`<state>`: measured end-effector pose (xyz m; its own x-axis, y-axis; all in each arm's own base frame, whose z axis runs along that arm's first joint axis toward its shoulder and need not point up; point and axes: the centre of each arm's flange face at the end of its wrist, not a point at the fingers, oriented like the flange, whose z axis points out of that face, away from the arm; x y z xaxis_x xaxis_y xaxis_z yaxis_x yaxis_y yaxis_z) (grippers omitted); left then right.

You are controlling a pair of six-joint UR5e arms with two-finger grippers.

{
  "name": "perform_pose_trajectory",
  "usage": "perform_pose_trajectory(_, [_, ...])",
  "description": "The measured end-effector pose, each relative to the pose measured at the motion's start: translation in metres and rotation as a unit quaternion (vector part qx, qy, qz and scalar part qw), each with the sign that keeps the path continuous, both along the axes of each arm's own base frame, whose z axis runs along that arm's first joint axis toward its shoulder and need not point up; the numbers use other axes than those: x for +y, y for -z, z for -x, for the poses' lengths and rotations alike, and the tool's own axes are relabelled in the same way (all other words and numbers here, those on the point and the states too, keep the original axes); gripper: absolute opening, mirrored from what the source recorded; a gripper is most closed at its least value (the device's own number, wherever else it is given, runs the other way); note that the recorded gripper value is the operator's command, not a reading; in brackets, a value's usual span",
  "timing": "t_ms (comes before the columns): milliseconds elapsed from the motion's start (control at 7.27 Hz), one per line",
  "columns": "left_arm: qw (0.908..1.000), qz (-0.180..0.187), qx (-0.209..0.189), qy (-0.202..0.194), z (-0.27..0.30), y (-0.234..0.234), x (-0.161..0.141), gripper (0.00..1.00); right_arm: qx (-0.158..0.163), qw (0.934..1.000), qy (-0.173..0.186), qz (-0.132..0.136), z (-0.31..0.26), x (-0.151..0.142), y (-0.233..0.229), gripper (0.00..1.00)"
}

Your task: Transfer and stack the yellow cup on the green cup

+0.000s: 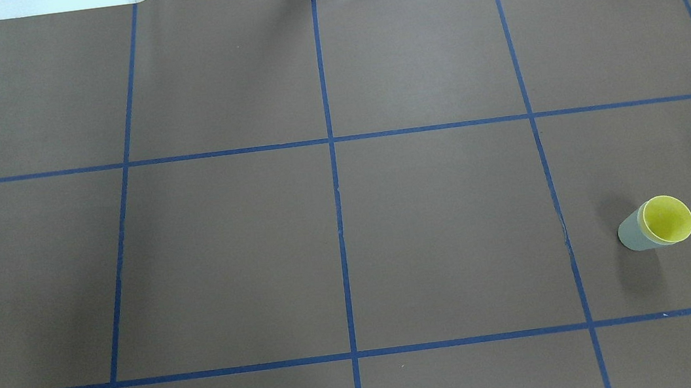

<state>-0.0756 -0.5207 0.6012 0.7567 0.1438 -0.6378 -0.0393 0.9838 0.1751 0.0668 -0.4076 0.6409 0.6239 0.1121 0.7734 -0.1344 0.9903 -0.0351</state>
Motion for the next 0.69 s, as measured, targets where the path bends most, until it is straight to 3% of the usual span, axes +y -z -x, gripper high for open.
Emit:
perform_pose_trajectory(413, [1.0,0.005,-0.002,0.0,0.0,-0.005,0.007,1.0,0.006,0.9997,-0.009,-0.023,0.0,0.006,0.037,1.0])
perform_pose_trajectory(688, [1.0,0.007,-0.003,0.0,0.001,-0.006,0.02,1.0,0.019,0.9995,-0.008,-0.025,0.005,0.01,0.045,1.0])
